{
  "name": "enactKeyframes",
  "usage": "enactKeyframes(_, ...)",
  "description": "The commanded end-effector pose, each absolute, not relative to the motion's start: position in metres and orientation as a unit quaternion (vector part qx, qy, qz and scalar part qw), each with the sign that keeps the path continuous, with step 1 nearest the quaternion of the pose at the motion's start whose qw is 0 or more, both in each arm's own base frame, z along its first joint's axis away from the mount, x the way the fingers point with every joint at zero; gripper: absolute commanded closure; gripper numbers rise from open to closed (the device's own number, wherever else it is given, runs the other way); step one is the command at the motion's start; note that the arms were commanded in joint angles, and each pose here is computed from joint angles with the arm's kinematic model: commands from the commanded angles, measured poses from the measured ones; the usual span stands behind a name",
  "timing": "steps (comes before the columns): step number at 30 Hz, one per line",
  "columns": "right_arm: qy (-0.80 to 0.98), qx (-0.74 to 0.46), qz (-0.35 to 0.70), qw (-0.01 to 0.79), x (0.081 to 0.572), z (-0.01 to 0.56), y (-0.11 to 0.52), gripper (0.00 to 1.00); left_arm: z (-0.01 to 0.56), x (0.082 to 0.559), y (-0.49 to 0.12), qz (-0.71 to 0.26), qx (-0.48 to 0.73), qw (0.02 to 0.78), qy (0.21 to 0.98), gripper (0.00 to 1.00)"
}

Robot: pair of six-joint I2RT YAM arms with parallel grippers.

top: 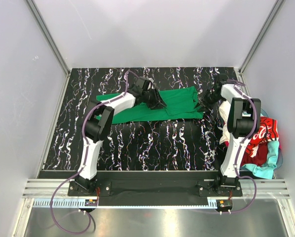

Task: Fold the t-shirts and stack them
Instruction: Fold the tshirt

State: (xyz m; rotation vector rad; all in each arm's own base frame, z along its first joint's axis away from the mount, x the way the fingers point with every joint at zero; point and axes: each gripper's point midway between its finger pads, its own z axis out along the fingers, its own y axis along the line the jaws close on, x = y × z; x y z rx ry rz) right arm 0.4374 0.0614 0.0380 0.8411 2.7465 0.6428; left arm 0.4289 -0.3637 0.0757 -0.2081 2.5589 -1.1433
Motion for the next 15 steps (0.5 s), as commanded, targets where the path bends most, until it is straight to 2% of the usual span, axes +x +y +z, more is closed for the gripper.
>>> enactKeyframes(1, 0.924, 0.272, 0.241, 0.119, 0.454, 0.046, 0.068, 0.64, 0.090, 0.425, -0.380, -0.427, -0.055, 0.166, 0.887, 0.65)
enactKeyframes(6, 0.923, 0.272, 0.245, 0.119, 0.461, 0.040, 0.069, 0.65, 0.089, 0.418, -0.385, -0.427, -0.045, 0.157, 0.890, 0.65)
enactKeyframes(10, 0.924, 0.271, 0.245, 0.117, 0.463, 0.038, 0.069, 0.72, 0.085, 0.415, -0.386, -0.422, -0.044, 0.151, 0.893, 0.65)
enactKeyframes(15, 0.923, 0.268, 0.245, 0.125, 0.468, 0.043, 0.068, 0.82, 0.077, 0.410, -0.387, -0.418, -0.043, 0.136, 0.897, 0.57)
